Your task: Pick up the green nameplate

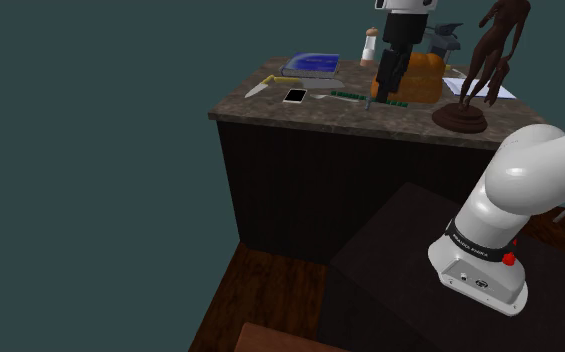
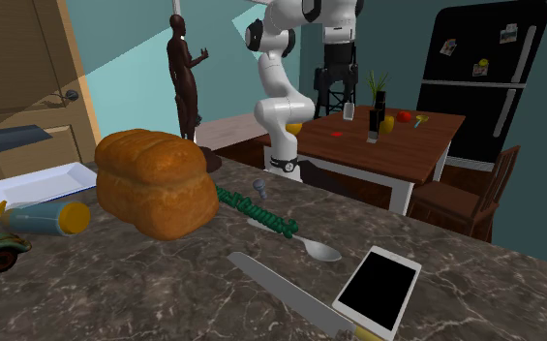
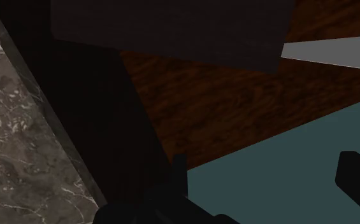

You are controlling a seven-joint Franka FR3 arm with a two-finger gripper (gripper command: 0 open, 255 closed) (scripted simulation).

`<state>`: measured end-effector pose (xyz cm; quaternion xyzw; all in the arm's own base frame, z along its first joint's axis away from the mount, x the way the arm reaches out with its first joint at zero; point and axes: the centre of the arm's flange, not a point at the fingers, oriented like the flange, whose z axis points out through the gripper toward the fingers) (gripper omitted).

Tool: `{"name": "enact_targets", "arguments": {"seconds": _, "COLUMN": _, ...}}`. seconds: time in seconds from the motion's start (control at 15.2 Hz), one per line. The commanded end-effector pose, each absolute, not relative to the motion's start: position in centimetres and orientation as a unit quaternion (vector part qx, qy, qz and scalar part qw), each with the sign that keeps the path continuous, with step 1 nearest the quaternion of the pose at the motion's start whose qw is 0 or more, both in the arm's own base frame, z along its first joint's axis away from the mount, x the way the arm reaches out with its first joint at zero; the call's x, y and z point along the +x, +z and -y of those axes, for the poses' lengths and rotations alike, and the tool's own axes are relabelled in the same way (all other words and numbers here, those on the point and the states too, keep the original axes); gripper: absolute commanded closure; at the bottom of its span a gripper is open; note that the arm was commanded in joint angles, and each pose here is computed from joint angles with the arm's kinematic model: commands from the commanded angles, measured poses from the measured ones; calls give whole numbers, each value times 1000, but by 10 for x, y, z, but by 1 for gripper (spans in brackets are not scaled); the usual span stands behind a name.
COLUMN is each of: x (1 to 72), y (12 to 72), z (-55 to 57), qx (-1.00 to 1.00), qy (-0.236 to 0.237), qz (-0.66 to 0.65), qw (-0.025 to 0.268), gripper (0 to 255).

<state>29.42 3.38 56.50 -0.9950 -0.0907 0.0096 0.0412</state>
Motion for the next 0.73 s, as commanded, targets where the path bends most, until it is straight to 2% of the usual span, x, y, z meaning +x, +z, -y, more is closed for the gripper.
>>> {"name": "enact_targets", "arguments": {"seconds": 0.0, "x": 294, "y": 565, "z": -34, "qx": -995, "qy": 10, "qz": 91, "qw": 41, "gripper": 0}}
{"name": "enact_targets", "arguments": {"seconds": 0.66, "x": 351, "y": 534, "z": 88, "qx": -989, "qy": 8, "qz": 137, "qw": 62, "gripper": 0}}
